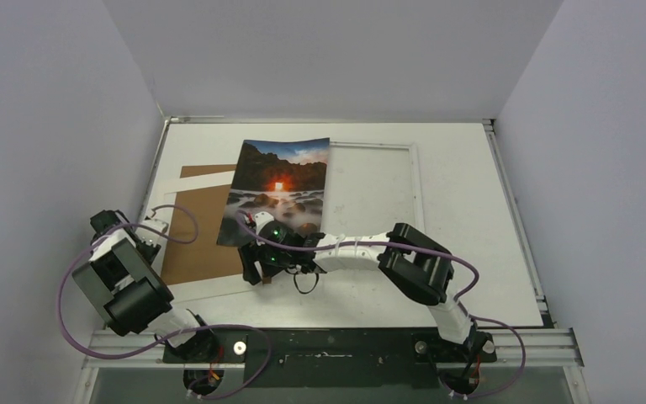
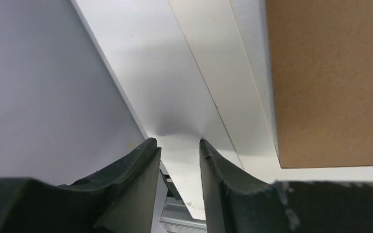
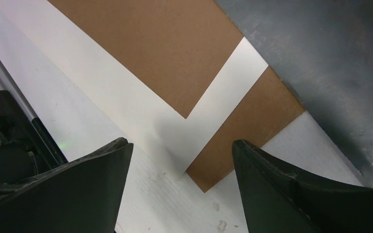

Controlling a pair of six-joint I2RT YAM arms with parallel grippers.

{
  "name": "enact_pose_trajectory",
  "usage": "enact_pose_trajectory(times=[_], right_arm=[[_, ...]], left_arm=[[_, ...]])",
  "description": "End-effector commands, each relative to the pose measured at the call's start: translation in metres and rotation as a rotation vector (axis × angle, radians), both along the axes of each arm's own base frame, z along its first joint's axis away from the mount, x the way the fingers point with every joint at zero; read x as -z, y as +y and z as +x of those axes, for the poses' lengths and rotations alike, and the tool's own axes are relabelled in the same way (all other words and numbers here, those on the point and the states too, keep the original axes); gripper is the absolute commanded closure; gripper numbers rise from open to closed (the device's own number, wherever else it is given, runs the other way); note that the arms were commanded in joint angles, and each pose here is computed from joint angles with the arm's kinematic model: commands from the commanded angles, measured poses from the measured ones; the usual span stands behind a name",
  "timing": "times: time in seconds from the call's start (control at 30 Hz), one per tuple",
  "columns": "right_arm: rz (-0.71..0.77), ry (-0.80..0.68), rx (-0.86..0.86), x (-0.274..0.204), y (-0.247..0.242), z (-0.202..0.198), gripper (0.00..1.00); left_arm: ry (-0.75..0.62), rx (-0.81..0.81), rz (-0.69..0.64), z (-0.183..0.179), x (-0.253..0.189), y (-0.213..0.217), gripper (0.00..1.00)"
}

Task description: Put the photo into the frame

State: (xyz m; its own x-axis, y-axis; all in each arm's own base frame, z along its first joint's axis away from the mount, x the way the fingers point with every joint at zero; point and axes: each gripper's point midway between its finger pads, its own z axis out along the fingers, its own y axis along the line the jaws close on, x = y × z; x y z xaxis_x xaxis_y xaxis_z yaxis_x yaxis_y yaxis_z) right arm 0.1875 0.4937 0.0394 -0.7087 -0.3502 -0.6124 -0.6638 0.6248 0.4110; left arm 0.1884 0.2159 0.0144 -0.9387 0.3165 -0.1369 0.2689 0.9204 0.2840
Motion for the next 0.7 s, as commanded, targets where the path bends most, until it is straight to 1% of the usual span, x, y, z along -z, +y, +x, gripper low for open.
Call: enact_pose_trajectory(times=[0.0,0.1,0.23,0.53,0.67], right_arm=[[0.062,-0.004,0.038,-0.018,0.011,0.01,0.23],[0.06,0.024,0.042,-0.011,0.013,0.008,0.23],[0.109,0.07,0.054,-0.012,0.025,0.007,0.24],[0.214,0.145,0.094,-0.024,0.041,0.012,0.24],[0.259,0.174,0.084,-0.031,0.049,0.01,0.24]], left_arm=[[-0.03,0.012,-0.091,0.007,0.022,-0.025,0.65],[-0.03,0.016,-0.097,0.008,0.025,-0.029,0.66],[-0.029,0.029,-0.114,0.011,0.03,-0.037,0.66],[-0.014,0.044,-0.164,0.013,0.04,-0.052,0.67],[-0.014,0.046,-0.176,0.013,0.044,-0.058,0.68]])
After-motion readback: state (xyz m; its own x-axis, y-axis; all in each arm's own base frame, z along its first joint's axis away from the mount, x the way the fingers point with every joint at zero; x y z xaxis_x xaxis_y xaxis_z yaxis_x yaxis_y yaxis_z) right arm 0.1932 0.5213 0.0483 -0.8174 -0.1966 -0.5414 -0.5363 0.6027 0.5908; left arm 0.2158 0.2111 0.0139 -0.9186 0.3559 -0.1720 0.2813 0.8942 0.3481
